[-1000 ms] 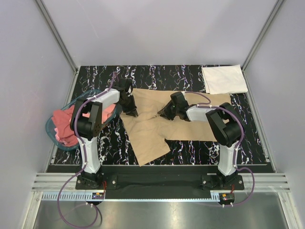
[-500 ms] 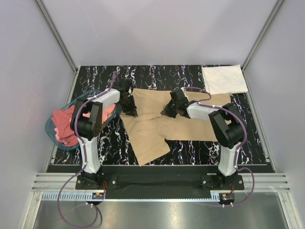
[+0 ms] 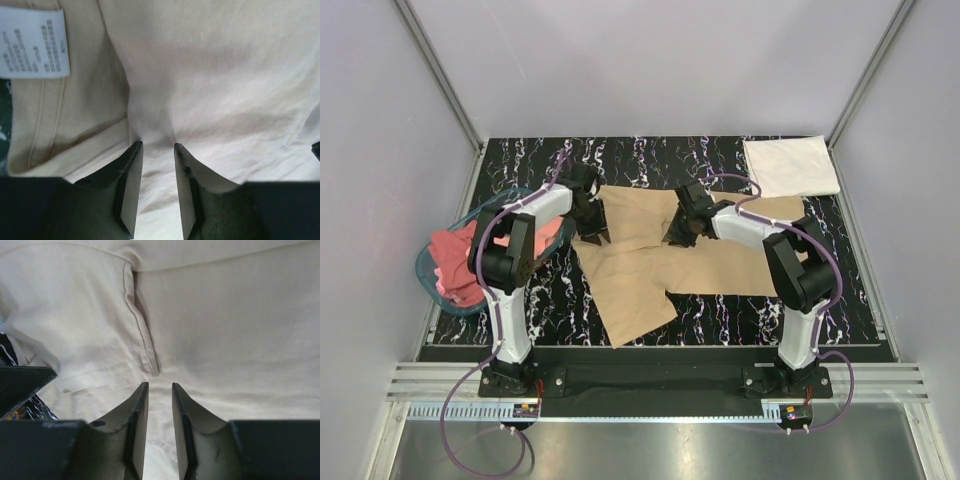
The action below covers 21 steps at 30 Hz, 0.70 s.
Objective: Fold and stack the t-shirts
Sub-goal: Fold the tshirt
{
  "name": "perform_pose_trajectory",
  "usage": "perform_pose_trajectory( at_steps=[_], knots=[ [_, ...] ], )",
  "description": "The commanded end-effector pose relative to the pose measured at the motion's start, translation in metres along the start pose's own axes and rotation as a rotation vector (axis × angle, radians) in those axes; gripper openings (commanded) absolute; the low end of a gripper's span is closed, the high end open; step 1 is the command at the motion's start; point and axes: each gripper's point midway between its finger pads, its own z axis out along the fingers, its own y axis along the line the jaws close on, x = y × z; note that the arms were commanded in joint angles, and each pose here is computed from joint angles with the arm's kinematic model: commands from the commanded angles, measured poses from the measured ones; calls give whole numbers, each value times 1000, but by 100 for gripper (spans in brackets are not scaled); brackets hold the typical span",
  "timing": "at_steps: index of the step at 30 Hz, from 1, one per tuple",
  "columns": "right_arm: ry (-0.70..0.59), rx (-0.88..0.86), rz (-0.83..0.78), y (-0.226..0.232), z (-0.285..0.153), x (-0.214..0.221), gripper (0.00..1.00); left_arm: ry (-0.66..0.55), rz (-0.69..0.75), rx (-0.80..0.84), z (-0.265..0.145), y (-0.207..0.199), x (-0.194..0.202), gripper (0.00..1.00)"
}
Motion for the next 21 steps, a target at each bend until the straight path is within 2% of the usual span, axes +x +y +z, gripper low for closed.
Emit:
perform_pose_trajectory(
  at_steps=[1,6,13,17,21],
  knots=[
    [-57,-31,-30,18,-34,-15,34,-90,79,45,-52,-18,-8,37],
    [-128,18,31,-4,-71,-35,39,-123,133,48,-85,-23,23,42],
    [-208,90,253,-97,-120,-69,38,-14,198,37,-88,-10,144,42],
    [-293,86,279,-119,-152,-80,39,23,249,65,-87,-13,198,43],
    [-350,58,292,-122,-174,-83,38,58,219,32,-79,-1,237,43]
  ],
)
